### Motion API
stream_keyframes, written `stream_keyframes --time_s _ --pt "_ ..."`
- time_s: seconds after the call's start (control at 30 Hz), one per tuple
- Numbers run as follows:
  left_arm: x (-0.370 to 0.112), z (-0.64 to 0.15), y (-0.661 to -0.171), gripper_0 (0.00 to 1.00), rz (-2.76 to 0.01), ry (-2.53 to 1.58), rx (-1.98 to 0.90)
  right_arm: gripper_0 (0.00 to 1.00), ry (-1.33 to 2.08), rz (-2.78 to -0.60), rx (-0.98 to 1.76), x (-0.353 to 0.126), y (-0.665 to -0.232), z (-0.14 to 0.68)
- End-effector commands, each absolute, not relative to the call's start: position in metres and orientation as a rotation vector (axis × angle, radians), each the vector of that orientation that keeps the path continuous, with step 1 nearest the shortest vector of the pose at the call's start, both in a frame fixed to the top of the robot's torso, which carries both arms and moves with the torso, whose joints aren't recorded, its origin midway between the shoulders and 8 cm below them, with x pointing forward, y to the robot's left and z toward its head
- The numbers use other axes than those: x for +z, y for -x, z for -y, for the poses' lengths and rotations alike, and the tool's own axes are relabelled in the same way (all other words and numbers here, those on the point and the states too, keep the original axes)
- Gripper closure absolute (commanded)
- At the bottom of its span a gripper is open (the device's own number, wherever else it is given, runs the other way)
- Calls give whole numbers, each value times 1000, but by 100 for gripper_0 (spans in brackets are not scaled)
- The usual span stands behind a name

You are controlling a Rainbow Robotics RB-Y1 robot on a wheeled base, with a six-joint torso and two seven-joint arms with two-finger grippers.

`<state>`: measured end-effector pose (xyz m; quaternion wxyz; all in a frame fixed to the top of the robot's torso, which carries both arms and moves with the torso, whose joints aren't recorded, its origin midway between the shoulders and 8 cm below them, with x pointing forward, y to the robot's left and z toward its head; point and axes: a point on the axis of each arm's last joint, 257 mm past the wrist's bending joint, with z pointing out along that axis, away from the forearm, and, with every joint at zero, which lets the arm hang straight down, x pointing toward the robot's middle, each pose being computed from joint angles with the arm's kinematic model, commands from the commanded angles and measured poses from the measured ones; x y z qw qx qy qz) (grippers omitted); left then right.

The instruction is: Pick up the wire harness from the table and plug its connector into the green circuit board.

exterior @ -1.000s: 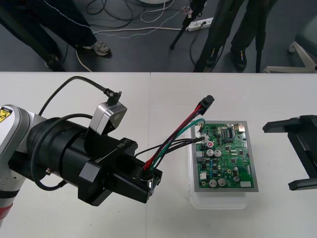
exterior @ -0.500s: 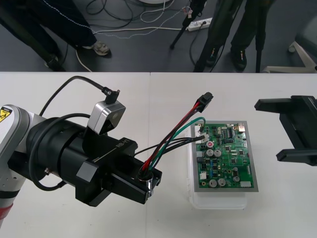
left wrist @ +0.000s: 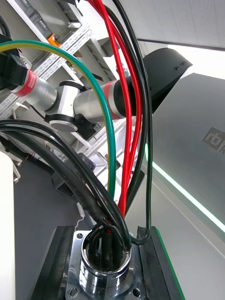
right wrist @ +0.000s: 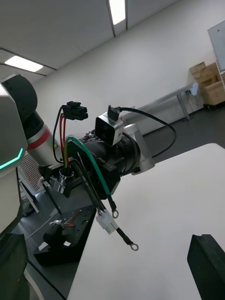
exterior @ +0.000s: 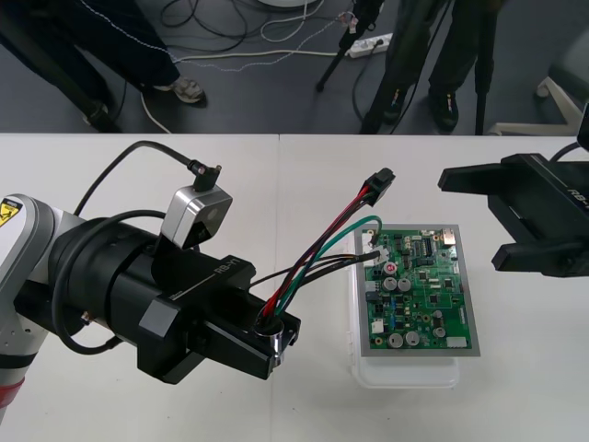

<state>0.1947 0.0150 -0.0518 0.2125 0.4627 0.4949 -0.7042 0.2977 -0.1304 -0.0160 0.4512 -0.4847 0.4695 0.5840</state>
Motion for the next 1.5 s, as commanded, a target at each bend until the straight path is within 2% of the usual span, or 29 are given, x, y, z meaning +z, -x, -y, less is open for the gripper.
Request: stream_keyframes --time_s 0.03,0.53,0.83,1.5 --pt "-40 -11 -171 100 -1380 -1351 -2064 0 1249 -1104 1545 -3 -290 108" --pt "-38 -12 -171 100 -1373 -1346 -2074 0 1231 -1040 1702 28 -286 84" --pt "-37 -12 -170 100 -1366 -1346 -2078 0 1291 -992 1793 31 -264 64" --pt "-36 -12 -170 100 -1363 -1346 -2079 0 1347 -921 1830 45 -247 49"
